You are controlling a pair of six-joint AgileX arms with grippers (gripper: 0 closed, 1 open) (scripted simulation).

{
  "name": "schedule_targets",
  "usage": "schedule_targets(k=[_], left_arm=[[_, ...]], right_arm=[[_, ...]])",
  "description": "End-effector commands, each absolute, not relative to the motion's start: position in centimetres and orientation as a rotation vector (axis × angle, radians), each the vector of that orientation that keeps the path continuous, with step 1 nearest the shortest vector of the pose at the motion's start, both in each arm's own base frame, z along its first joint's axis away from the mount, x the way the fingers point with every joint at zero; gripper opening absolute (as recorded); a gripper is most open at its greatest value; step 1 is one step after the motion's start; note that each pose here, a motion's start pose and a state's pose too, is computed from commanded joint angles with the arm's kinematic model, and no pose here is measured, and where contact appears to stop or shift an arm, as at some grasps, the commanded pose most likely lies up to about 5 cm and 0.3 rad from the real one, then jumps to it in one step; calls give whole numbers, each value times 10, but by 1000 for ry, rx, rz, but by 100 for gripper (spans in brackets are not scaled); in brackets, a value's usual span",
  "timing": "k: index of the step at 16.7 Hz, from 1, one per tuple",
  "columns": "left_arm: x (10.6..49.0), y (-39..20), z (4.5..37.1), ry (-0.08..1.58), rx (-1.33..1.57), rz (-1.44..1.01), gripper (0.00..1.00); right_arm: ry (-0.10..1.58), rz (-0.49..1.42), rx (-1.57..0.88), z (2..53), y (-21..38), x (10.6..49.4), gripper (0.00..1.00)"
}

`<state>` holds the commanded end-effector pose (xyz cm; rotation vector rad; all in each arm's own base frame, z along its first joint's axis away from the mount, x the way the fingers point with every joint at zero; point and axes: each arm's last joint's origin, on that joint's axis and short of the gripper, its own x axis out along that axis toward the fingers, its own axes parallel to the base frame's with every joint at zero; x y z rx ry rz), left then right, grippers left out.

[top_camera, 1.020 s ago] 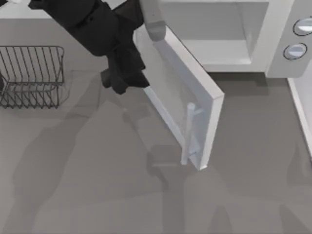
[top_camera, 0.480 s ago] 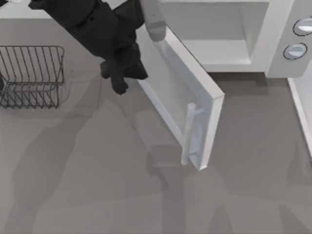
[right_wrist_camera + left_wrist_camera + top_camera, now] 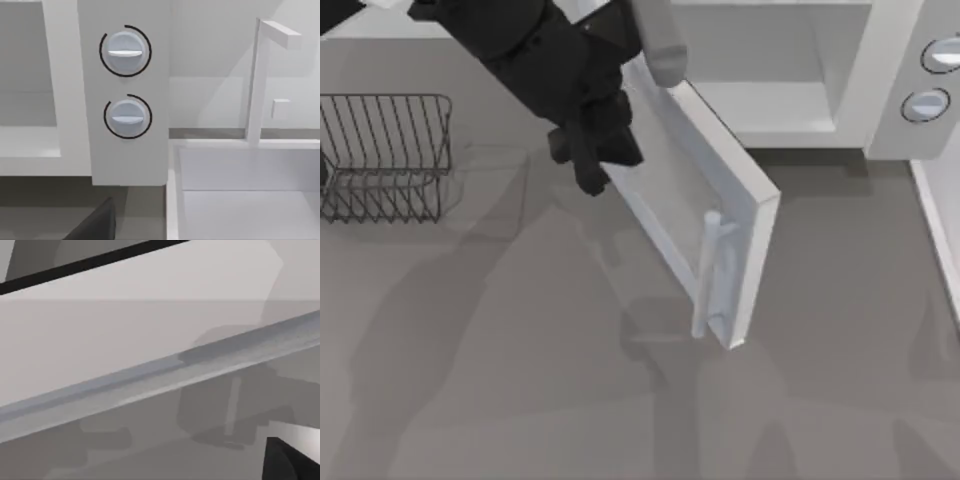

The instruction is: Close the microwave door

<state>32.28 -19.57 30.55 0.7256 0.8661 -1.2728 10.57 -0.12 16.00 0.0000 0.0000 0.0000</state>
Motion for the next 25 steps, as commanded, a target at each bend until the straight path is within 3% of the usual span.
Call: schedule_targets(k=[25], left_arm=[[322,-234,308,859,721,-1265,0]], right_arm=[[0,0,0,160,-1,106,100]])
